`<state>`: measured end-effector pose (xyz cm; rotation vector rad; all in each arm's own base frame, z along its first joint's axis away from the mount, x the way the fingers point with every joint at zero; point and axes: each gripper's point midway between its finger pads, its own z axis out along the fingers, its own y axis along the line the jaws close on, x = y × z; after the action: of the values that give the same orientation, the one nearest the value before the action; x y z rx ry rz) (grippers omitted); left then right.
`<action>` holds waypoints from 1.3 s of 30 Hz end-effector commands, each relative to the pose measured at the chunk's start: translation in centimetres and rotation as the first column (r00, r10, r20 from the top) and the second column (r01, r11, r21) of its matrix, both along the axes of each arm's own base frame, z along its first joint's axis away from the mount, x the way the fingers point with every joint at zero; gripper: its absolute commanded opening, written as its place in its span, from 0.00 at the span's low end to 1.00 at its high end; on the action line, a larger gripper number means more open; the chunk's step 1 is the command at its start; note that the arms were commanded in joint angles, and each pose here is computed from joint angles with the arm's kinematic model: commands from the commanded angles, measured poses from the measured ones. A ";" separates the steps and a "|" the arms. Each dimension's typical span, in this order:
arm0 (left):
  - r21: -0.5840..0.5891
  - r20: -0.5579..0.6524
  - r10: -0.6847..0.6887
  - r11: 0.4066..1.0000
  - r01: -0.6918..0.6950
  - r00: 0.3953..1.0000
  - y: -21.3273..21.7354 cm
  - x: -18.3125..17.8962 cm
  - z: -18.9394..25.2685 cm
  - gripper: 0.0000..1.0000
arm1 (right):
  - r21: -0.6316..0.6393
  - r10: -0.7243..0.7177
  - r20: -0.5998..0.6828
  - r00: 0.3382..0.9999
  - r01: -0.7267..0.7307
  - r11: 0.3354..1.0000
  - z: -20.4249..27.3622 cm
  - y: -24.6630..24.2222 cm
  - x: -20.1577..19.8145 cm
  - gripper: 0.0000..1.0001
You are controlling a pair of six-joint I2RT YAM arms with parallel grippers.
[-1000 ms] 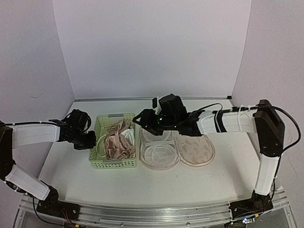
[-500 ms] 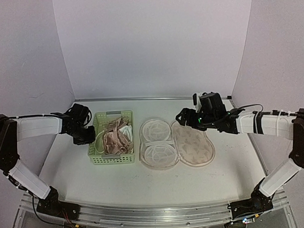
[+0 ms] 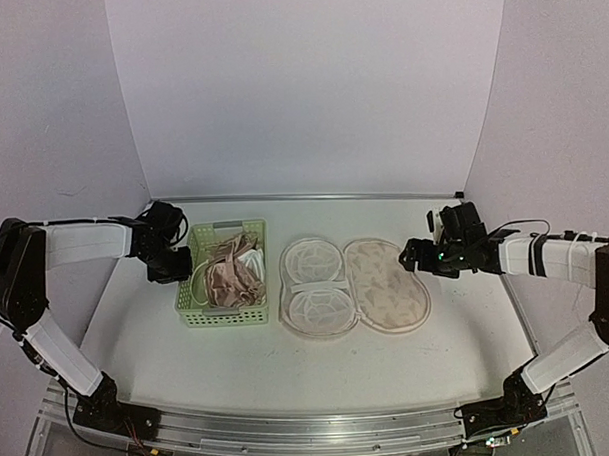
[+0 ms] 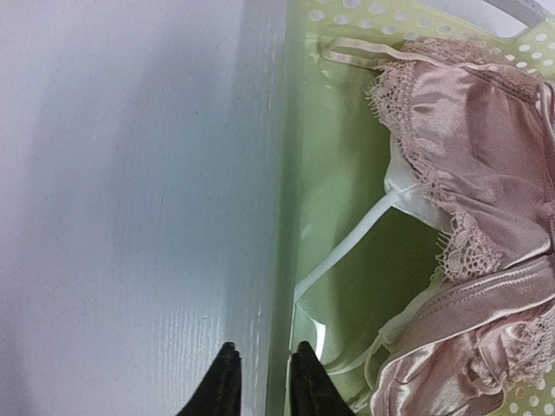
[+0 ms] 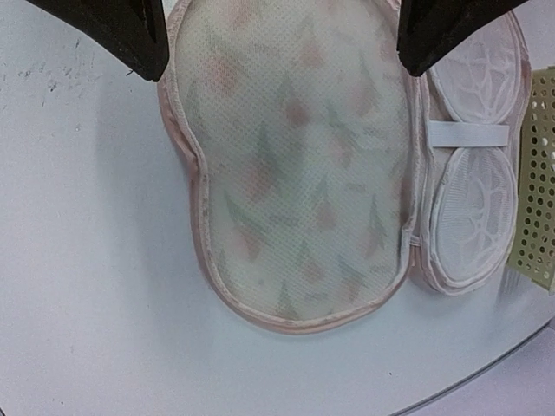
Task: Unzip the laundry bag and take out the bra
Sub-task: Adjust the laundry bag at the center of the board, then close the laundry bag lid at the center of the board.
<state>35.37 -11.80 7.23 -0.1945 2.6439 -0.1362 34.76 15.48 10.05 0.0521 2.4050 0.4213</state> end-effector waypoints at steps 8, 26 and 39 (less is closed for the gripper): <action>-0.001 0.176 0.015 1.000 -0.015 0.984 0.5 2.1 8.6 0.50 | 0.033 0.019 -0.106 0.994 -0.016 0.999 -3.3 -2.6 -0.2 0.93; -0.213 0.331 -0.138 0.953 0.217 0.933 -3.6 0.2 17.3 0.74 | 0.070 0.049 -0.169 0.984 -0.037 0.997 -6.4 -2.4 3.7 0.58; -0.215 0.339 -0.133 0.953 0.214 0.931 -3.5 -0.1 17.5 0.77 | 0.028 0.040 -0.168 0.985 -0.035 0.999 -7.7 -2.5 6.3 0.46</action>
<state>35.14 -15.29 21.52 -0.0331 2.3960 -0.4902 38.88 12.88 1.16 0.0823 2.6363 0.4983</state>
